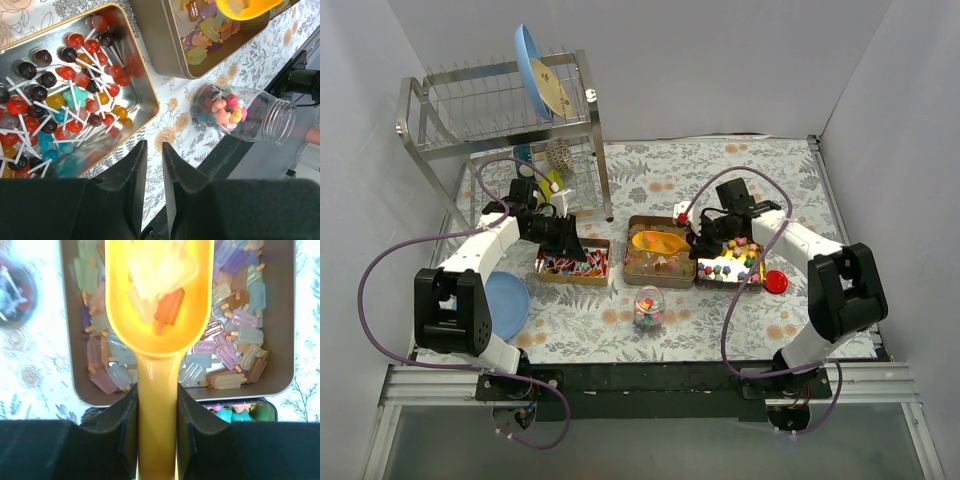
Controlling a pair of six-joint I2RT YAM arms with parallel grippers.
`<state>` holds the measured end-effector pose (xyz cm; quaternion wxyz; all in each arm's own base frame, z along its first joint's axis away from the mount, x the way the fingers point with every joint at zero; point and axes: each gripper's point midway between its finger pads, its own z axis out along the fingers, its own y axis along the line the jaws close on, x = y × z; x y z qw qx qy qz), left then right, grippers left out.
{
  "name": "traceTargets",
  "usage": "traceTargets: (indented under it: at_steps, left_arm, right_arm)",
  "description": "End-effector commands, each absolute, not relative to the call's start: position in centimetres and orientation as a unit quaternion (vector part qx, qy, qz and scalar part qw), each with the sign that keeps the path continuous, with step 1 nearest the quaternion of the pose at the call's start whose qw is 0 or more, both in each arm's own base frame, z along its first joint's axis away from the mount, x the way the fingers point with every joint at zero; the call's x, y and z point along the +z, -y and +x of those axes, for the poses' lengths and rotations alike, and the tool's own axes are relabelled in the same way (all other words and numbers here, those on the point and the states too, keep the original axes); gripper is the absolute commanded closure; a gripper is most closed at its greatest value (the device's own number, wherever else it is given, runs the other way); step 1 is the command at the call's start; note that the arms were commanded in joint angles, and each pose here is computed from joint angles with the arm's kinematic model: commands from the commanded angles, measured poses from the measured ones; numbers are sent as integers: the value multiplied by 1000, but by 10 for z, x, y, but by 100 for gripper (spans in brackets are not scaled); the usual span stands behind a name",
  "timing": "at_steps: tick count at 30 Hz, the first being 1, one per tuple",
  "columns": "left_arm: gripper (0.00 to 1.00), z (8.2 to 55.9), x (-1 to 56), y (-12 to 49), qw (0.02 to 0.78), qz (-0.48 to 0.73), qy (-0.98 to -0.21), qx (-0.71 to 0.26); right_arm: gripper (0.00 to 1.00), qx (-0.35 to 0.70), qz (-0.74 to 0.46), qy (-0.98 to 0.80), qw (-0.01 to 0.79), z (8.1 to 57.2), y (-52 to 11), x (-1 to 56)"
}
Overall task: Pack the candies
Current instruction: Scoop the fake candies from the storage box, then place the fake candies in the packing bottle.
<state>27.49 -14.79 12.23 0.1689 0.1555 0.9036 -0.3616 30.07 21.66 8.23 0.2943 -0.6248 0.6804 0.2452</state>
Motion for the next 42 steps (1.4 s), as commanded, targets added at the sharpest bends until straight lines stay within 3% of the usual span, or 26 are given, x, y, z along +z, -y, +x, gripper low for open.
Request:
traceTargets:
  at_steps: [1, 10, 13, 23, 31, 42]
  left_arm:
    - [81, 279, 121, 140, 183, 158, -906, -348]
    - [74, 284, 126, 130, 215, 156, -904, -334]
    - [67, 275, 123, 130, 213, 152, -902, -343]
    - [63, 259, 135, 123, 245, 120, -908, -318]
    - [64, 260, 150, 124, 267, 98, -896, -340]
    - [63, 269, 148, 121, 272, 78, -896, -341]
  right_arm:
    - [99, 281, -601, -647, 376, 303, -232, 122]
    - [99, 214, -635, -609, 424, 300, -212, 171]
    - [99, 212, -653, -602, 408, 285, -206, 187]
    - [99, 204, -702, -593, 338, 242, -179, 203]
    - [99, 222, -728, -580, 290, 215, -172, 213]
    - [99, 128, -802, -537, 227, 214, -160, 202]
